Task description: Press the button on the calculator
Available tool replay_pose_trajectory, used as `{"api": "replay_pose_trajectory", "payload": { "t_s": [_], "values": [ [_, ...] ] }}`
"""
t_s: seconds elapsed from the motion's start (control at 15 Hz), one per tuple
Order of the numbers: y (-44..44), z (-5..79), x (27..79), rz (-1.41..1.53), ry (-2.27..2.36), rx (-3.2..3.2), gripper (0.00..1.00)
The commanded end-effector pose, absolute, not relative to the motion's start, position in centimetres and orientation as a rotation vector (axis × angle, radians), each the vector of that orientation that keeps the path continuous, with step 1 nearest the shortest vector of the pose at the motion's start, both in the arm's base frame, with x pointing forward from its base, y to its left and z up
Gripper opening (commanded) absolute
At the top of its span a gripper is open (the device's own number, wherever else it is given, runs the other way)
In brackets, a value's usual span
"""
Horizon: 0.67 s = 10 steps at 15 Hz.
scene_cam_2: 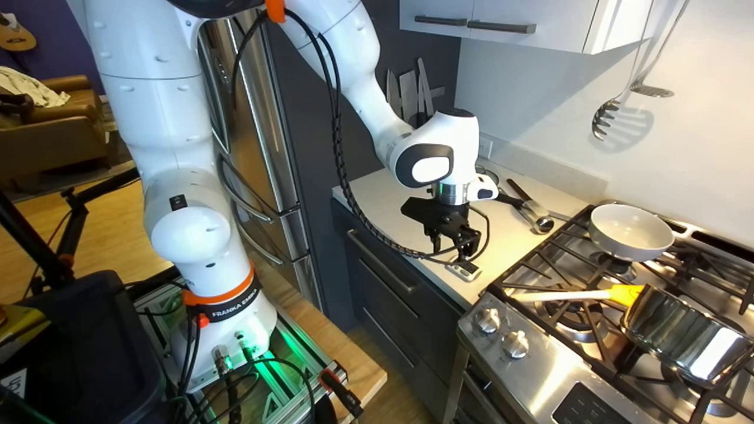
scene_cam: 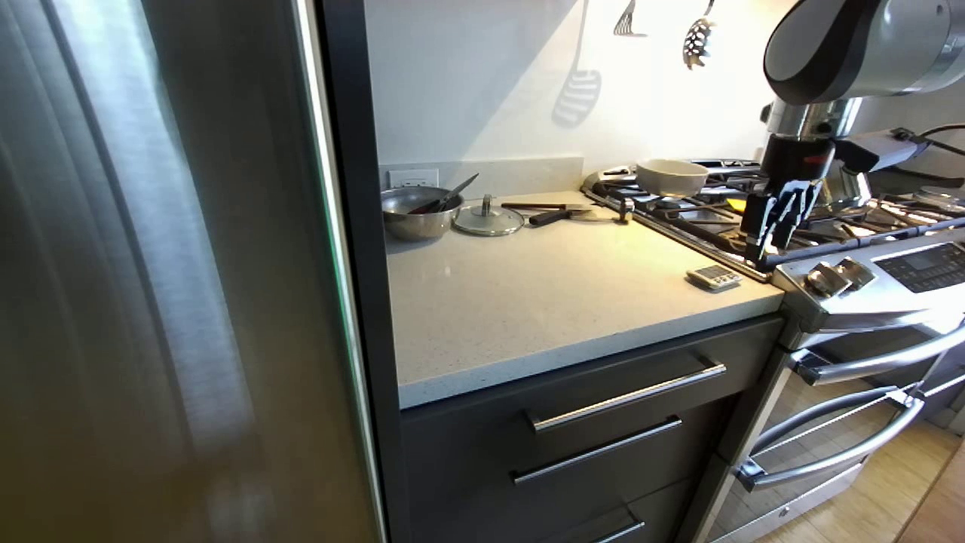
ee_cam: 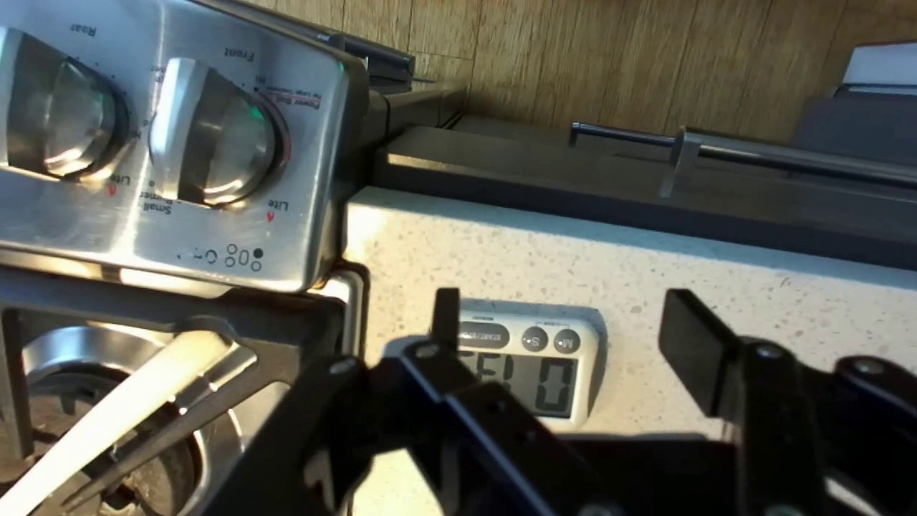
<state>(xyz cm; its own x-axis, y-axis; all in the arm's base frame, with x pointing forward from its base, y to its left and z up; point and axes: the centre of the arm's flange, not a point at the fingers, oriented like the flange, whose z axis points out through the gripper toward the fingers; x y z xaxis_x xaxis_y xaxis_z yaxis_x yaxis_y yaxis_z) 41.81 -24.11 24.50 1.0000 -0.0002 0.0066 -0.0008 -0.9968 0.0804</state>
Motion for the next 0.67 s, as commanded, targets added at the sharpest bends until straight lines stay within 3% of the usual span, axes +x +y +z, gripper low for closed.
{"api": "replay_pose_trajectory", "payload": {
  "t_s": [0.0,0.33,0.6],
  "values": [
    [-25.8,22.7,43.0,0.026,-0.058,3.076,0.42],
    [-26.3,21.4,44.3,0.041,-0.065,3.099,0.04],
    [-26.9,20.6,44.9,0.036,-0.066,3.097,0.0]
  ]
}}
